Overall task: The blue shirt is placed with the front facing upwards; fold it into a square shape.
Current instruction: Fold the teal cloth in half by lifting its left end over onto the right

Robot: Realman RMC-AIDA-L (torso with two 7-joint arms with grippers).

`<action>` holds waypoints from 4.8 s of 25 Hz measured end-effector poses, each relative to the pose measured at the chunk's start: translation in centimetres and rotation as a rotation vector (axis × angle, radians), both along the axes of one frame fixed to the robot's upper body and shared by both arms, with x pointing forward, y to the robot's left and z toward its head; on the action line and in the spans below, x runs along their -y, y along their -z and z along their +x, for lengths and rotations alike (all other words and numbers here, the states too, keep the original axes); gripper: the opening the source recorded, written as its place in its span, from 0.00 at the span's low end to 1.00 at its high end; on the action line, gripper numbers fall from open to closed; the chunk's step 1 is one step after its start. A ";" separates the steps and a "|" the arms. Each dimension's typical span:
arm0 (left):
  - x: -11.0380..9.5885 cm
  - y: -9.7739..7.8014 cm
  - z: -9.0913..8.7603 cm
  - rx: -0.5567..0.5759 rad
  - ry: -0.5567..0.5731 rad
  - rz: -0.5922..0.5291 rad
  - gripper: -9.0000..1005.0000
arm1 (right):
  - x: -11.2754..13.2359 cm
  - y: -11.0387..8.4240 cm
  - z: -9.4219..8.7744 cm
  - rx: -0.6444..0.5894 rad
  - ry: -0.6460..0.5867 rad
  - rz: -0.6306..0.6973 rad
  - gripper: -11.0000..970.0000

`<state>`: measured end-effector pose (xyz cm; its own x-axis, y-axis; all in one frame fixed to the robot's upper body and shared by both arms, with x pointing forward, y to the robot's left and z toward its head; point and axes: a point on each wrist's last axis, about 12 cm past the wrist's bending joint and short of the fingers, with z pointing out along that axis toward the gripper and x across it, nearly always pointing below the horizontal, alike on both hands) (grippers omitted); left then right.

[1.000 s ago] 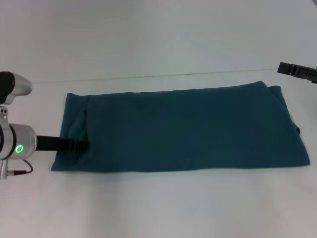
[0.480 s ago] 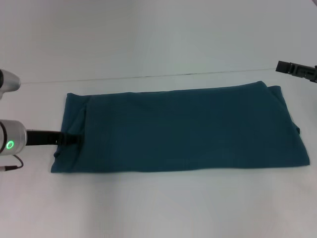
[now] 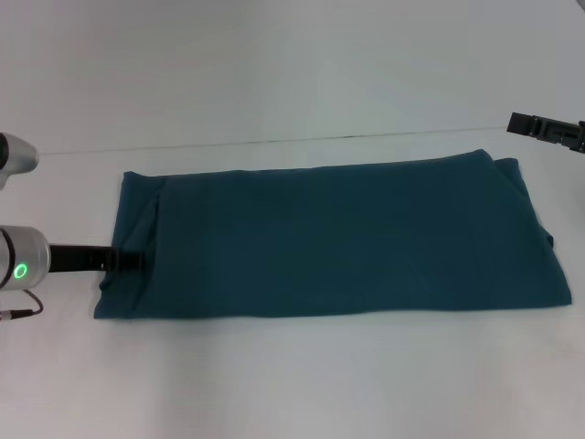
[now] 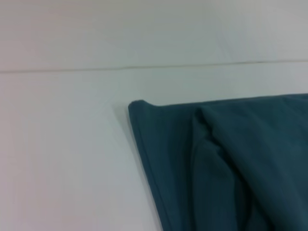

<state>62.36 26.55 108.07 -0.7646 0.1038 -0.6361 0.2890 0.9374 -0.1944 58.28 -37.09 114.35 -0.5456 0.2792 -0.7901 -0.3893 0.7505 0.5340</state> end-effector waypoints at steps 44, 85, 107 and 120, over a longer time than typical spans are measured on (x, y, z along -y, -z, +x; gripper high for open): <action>0.8 0.1 0.1 -0.005 0.039 0.027 0.64 | -0.1 0.0 0.1 0.002 -0.001 0.002 0.94; -2.4 -4.1 -2.3 -0.027 -0.011 -0.191 0.64 | -0.2 -0.3 0.3 0.021 -0.007 -0.012 0.94; -2.5 -1.5 -5.2 -0.430 0.002 -0.462 0.64 | -0.2 -0.4 -0.1 0.028 -0.041 -0.017 0.94; -2.0 -0.5 -3.4 -0.434 -0.091 -0.377 0.64 | -0.4 -0.6 0.0 0.034 -0.056 -0.018 0.94</action>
<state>58.94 28.58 108.55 -0.9589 -0.1477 -0.2424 0.0294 0.7977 -0.6024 58.27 -36.70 114.94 -0.5330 0.2345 -0.8130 -0.4488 0.7362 0.5066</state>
